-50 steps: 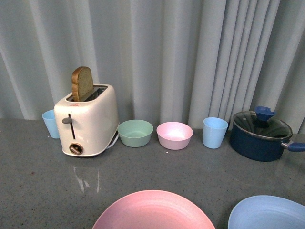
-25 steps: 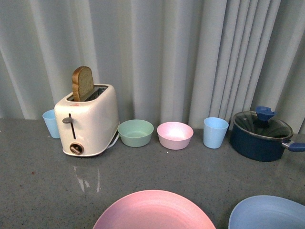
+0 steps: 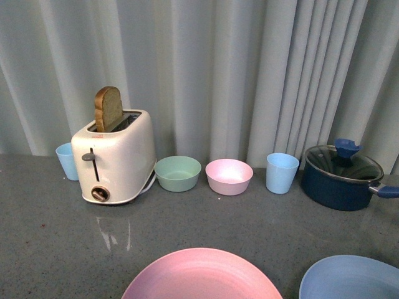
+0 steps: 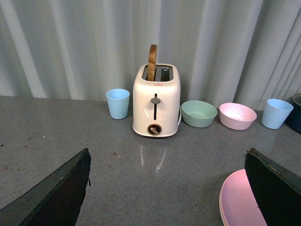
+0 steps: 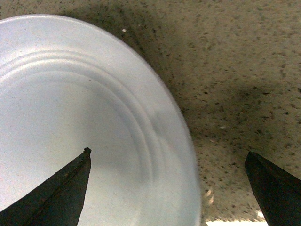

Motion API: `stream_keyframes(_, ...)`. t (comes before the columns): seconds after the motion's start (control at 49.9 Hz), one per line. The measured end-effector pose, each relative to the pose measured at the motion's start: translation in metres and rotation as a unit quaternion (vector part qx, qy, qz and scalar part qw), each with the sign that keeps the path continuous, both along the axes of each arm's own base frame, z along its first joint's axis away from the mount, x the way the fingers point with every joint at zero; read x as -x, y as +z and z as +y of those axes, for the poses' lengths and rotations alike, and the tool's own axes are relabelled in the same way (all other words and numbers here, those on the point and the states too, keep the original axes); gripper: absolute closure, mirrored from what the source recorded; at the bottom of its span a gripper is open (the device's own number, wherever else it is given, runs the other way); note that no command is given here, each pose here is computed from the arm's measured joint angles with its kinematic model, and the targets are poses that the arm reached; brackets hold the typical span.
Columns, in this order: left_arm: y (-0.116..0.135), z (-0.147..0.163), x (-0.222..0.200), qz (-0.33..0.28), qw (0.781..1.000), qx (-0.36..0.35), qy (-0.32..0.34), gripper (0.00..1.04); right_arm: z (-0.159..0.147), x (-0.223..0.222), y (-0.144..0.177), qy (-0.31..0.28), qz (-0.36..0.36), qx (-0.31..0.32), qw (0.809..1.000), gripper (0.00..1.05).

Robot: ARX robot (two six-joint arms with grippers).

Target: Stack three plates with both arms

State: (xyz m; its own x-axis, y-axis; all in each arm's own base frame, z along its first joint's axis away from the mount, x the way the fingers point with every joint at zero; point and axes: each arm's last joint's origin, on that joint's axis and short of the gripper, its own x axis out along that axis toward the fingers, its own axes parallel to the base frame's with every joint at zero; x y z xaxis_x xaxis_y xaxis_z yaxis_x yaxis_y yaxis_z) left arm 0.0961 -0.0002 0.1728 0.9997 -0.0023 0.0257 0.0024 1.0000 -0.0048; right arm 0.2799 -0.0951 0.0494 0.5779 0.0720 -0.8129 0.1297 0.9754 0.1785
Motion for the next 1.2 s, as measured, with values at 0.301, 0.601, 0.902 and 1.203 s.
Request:
stream_keyframes(0.301, 0.0, 0.0, 0.0, 0.0, 1.0, 0.0, 0.0, 0.07, 0.009, -0.012, -0.016, 0.011, 0.019, -0.009, 1.0, 0.07)
stream_keyframes(0.601, 0.0, 0.0, 0.0, 0.0, 1.0, 0.0, 0.0, 0.07, 0.008, -0.013, -0.02, 0.006, 0.017, -0.016, 1.0, 0.43)
stream_keyframes(0.902, 0.0, 0.0, 0.0, 0.0, 1.0, 0.0, 0.0, 0.07, 0.001, 0.002, -0.016, 0.002, 0.001, -0.041, 0.999, 0.98)
stream_keyframes(1.203, 0.0, 0.0, 0.0, 0.0, 1.0, 0.0, 0.0, 0.07, -0.009, 0.016, 0.026, -0.004, -0.054, -0.058, 0.997, 1.02)
